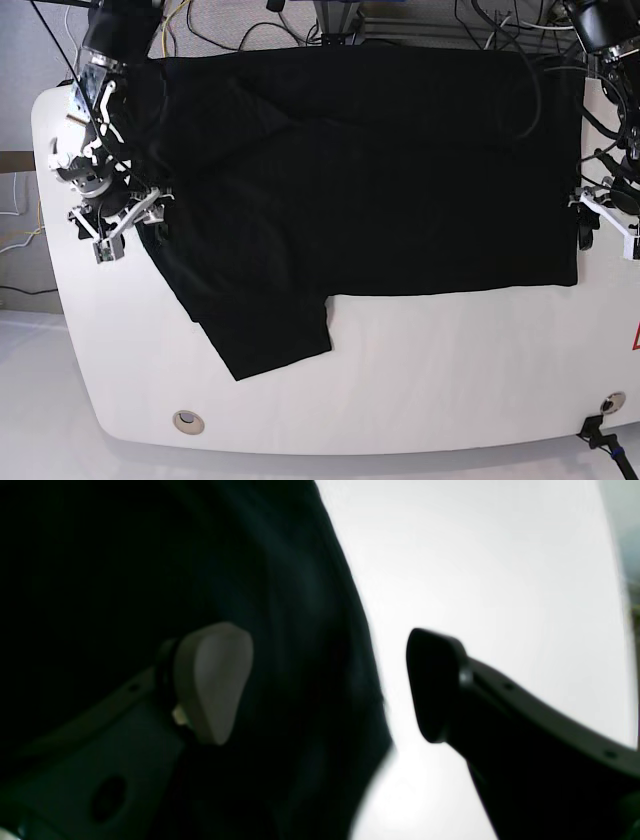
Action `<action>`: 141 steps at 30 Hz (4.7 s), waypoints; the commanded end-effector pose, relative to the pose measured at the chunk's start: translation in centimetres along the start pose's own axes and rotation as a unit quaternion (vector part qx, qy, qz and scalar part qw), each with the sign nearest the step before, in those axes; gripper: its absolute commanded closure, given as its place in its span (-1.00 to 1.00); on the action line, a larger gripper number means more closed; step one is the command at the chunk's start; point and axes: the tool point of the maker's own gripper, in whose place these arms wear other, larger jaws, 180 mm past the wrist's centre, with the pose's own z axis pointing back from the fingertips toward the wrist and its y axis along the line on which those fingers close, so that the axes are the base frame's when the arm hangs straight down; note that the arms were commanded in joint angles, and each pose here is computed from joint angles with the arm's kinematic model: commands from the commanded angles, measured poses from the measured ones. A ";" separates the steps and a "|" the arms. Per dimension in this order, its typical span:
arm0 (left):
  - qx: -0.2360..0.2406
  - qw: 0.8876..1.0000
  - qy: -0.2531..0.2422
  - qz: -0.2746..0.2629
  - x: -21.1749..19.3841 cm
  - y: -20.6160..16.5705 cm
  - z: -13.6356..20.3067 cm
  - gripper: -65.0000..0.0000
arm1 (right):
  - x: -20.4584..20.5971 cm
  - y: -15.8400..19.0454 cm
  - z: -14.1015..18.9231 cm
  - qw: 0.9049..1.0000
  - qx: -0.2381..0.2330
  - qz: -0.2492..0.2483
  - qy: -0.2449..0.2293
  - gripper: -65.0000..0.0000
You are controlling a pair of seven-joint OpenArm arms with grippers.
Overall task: Fold the T-shirt properly
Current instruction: 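Reach both grippers down to the shirt's hem corners and grasp, then lift the hem and fold it over toward the collar with both grippers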
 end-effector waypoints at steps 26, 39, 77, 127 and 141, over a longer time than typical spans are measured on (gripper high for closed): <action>-0.040 0.983 0.071 0.168 -4.4 -0.1 -13.8 -0.44 | 7.9 -0.1 -10.3 0.996 0.064 -0.056 -0.031 -0.52; -0.055 0.981 0.070 0.173 -4.2 -2.1 -14.3 0.47 | 9.9 -2.2 -14.3 0.984 0.032 -0.169 -0.055 -0.52; -0.046 0.986 -0.003 0.161 -1.5 -1.2 -14.0 1.00 | 9.0 4.3 -16.5 0.991 0.045 -0.122 -0.040 1.00; -0.047 0.996 -0.070 0.008 -4.9 -1.6 -0.2 1.00 | -1.1 5.5 3.7 0.981 -0.031 0.150 0.122 1.00; -0.111 0.993 -0.023 -0.029 -7.5 -3.5 0.8 1.00 | -5.3 6.2 4.9 0.975 -0.017 0.146 0.168 0.83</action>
